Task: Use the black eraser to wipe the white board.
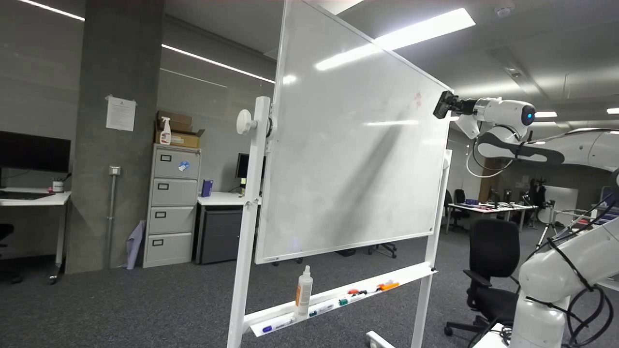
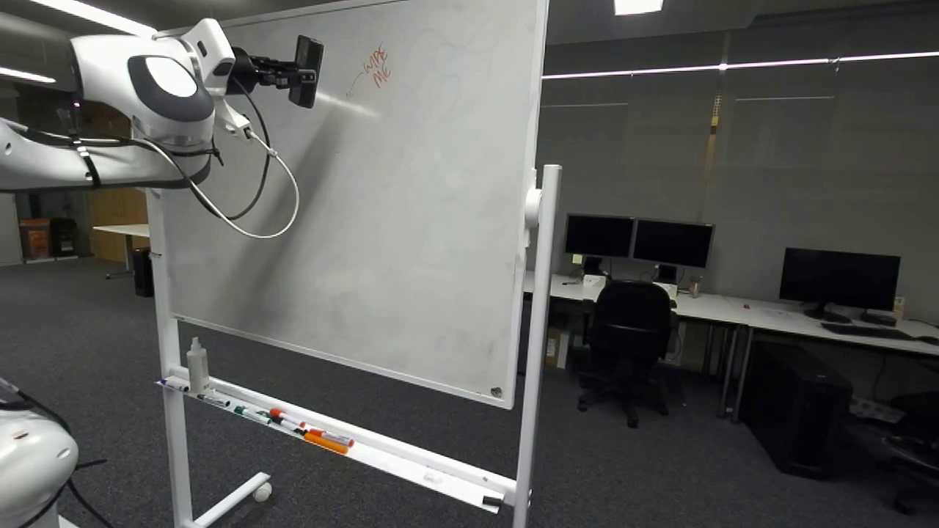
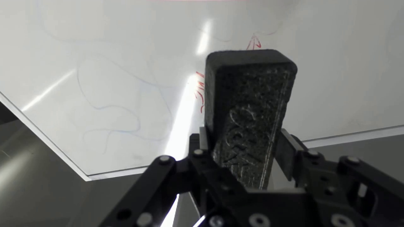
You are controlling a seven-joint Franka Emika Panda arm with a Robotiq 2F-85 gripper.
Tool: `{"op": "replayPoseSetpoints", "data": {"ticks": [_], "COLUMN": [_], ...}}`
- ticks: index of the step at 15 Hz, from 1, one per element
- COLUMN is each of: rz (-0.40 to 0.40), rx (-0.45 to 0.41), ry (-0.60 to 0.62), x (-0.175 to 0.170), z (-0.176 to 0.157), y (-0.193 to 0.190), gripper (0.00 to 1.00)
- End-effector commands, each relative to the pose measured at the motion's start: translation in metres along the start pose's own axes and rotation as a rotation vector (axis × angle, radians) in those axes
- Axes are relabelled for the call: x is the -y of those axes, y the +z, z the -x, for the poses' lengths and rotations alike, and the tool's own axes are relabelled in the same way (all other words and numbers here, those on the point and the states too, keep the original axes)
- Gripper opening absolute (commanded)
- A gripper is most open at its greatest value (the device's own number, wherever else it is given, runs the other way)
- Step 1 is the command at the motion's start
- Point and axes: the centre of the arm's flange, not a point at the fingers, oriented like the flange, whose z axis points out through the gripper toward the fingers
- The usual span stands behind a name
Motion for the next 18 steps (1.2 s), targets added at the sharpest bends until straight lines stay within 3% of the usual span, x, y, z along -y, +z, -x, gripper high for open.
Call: {"op": "replayPoseSetpoints", "data": {"ticks": [1,3,4,6,8,12,18], "rz": [-0.001,-0.003,-0.004,-0.031,-0.114,-0.214,-0.214], "rx": [0.001,0.001,0.001,-0.006,0.031,0.084,0.028], "ry": [0.0,0.001,0.001,0.0,0.016,-0.012,-0.034], "x": [0.0,0.001,0.001,0.002,0.007,0.03,0.026], "z": [0.0,0.0,0.0,-0.006,-0.008,0.009,-0.012], "y": [0.0,0.0,0.0,0.012,0.026,0.057,0.089], "gripper": [0.55,0.55,0.3,0.3,0.3,0.3,0.3]}}
